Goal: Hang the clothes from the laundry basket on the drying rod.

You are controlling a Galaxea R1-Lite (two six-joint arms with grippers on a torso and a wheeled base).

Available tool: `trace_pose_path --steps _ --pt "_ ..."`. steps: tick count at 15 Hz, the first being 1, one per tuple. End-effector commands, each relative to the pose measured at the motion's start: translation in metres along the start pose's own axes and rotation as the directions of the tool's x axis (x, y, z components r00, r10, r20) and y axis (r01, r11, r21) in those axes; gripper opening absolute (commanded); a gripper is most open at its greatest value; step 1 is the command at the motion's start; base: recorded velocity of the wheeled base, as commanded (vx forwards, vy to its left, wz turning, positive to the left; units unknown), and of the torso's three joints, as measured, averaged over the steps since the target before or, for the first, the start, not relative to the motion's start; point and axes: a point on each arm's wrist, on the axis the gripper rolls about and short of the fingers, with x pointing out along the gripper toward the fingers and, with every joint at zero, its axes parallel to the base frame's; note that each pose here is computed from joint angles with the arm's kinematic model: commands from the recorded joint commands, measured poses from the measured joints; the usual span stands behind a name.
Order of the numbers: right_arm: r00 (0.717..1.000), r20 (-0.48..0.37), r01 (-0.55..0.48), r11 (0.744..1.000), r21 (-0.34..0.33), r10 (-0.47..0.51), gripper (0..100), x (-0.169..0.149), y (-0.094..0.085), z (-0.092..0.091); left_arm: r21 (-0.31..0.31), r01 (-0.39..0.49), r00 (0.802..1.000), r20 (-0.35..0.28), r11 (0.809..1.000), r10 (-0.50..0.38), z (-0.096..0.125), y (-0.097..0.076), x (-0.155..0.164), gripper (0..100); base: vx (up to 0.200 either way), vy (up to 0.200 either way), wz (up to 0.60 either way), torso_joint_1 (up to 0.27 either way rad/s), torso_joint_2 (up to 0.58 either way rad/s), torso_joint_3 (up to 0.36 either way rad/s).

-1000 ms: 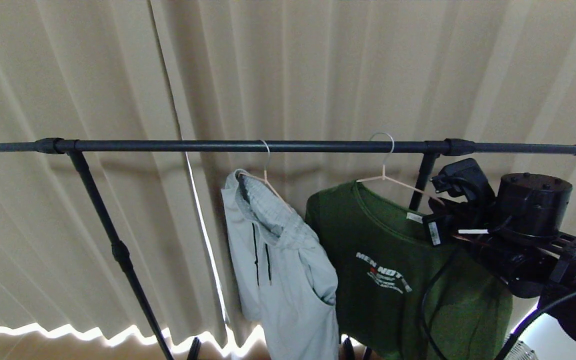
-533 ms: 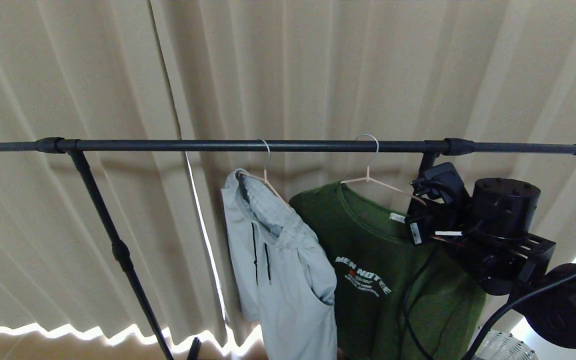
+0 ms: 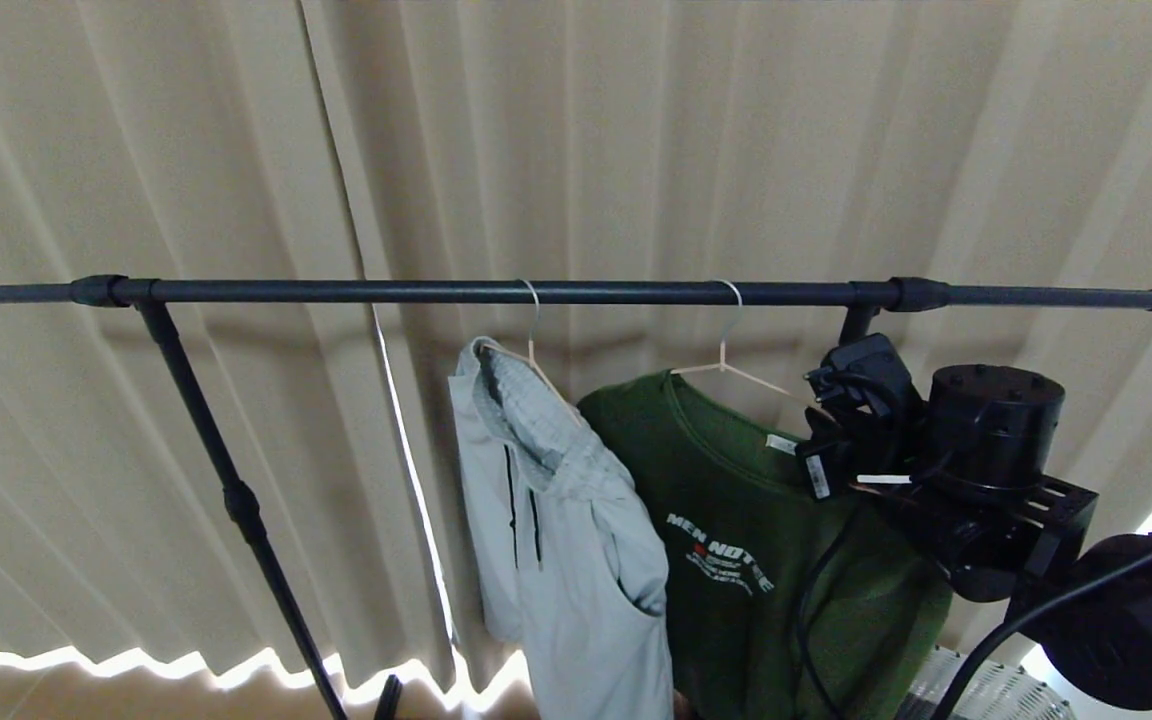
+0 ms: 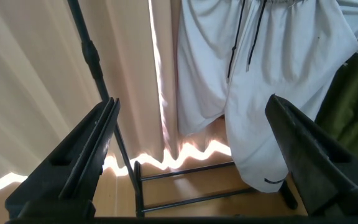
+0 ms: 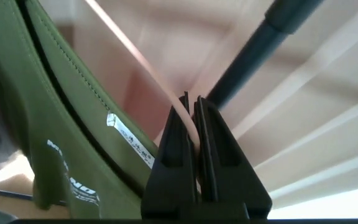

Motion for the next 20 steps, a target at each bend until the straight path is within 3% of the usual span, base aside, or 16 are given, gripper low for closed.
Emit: trace_pose_path --steps 1,8,12,15,20 --pt "1.0 0.005 -0.004 1.0 0.001 0.004 100 -0.002 0.0 0.001 0.0 0.0 1.0 -0.001 1.0 0.0 0.0 0.0 0.0 100 0.0 0.0 0.0 0.0 0.0 0.0" --pt "0.992 0.123 -0.009 0.998 0.066 0.001 100 -0.011 -0.003 0.001 0.0 0.0 1.0 -0.001 1.0 0.0 0.0 0.0 0.0 100 0.0 0.0 0.0 0.0 0.0 0.0" --pt "0.974 0.226 -0.054 0.994 0.099 0.03 100 -0.024 -0.007 -0.006 -0.001 0.0 1.0 -0.001 1.0 0.0 0.0 0.0 0.0 100 0.0 0.0 0.0 0.0 0.0 0.0" --pt "0.977 0.205 -0.074 0.994 0.083 0.055 100 -0.024 -0.004 -0.015 0.0 0.0 1.0 -0.001 1.0 0.0 0.0 0.0 0.0 100 0.0 0.0 0.0 0.0 0.0 0.0" --pt "0.975 0.217 -0.072 0.994 0.087 0.051 100 -0.019 -0.002 -0.012 -0.001 -0.001 1.0 -0.001 1.0 0.001 0.0 0.0 0.0 100 0.0 0.0 0.0 0.0 0.0 0.0"
